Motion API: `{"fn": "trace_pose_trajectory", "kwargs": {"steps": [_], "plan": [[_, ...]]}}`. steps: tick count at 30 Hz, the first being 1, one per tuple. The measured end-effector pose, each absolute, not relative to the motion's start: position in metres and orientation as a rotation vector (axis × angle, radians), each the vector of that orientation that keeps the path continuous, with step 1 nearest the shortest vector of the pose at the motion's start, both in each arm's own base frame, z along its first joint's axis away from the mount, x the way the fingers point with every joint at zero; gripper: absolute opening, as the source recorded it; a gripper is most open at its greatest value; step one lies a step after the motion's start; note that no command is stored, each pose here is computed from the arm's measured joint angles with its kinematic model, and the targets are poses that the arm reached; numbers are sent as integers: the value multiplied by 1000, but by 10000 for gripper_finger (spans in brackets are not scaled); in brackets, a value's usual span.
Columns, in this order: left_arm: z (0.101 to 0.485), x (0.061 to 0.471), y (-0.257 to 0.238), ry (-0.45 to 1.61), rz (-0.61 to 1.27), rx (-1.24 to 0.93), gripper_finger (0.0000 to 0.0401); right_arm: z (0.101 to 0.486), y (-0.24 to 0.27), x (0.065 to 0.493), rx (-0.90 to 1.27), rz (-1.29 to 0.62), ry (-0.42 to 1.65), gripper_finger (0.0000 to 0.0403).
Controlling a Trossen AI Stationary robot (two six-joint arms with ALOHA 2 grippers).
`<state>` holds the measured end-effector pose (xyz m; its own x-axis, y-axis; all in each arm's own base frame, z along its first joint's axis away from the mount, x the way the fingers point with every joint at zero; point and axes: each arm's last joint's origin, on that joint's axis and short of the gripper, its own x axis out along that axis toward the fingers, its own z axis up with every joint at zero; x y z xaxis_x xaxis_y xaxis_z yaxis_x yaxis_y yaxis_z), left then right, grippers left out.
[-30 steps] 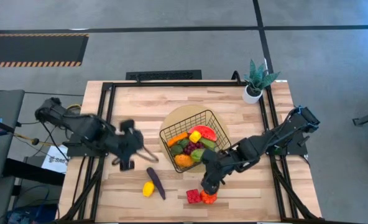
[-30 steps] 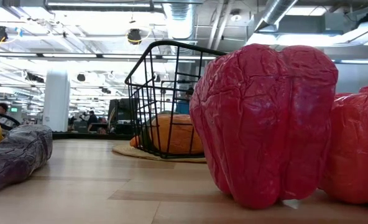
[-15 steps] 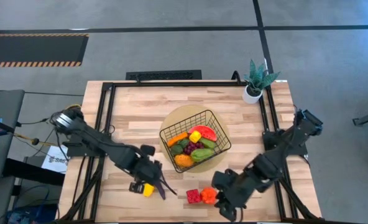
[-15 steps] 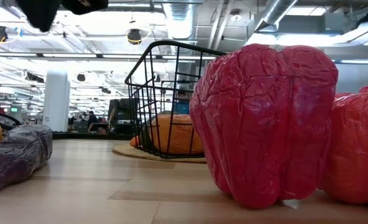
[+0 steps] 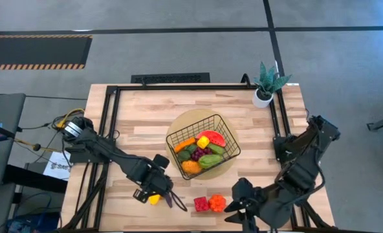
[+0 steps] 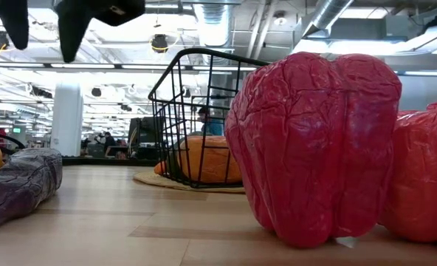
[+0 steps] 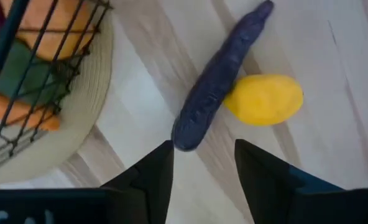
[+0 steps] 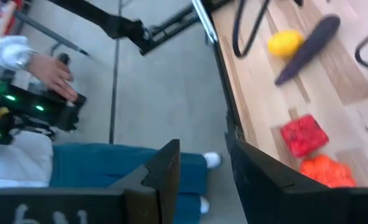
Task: Build produce basket
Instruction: Put the purple eggplant into the wire basket
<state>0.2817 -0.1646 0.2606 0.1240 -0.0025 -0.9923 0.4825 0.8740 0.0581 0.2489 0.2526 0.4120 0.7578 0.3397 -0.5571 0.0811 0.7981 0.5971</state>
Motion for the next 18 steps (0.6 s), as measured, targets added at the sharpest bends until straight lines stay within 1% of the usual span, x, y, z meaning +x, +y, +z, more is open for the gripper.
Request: {"fn": "trace_pose_trajectory", "kwargs": {"steps": [5, 10, 13, 18], "plan": [[252, 283, -166, 1423, -421, 512, 160, 428, 257, 246, 589, 217, 604, 164], [229, 278, -162, 1453, -430, 531, 161, 443, 256, 245, 543, 268, 543, 167], [217, 278, -163, 1429, -430, 529, 161, 451, 254, 244, 520, 285, 516, 164], [208, 277, -162, 1417, -444, 548, 161, 461, 252, 242, 524, 301, 488, 159]]}}
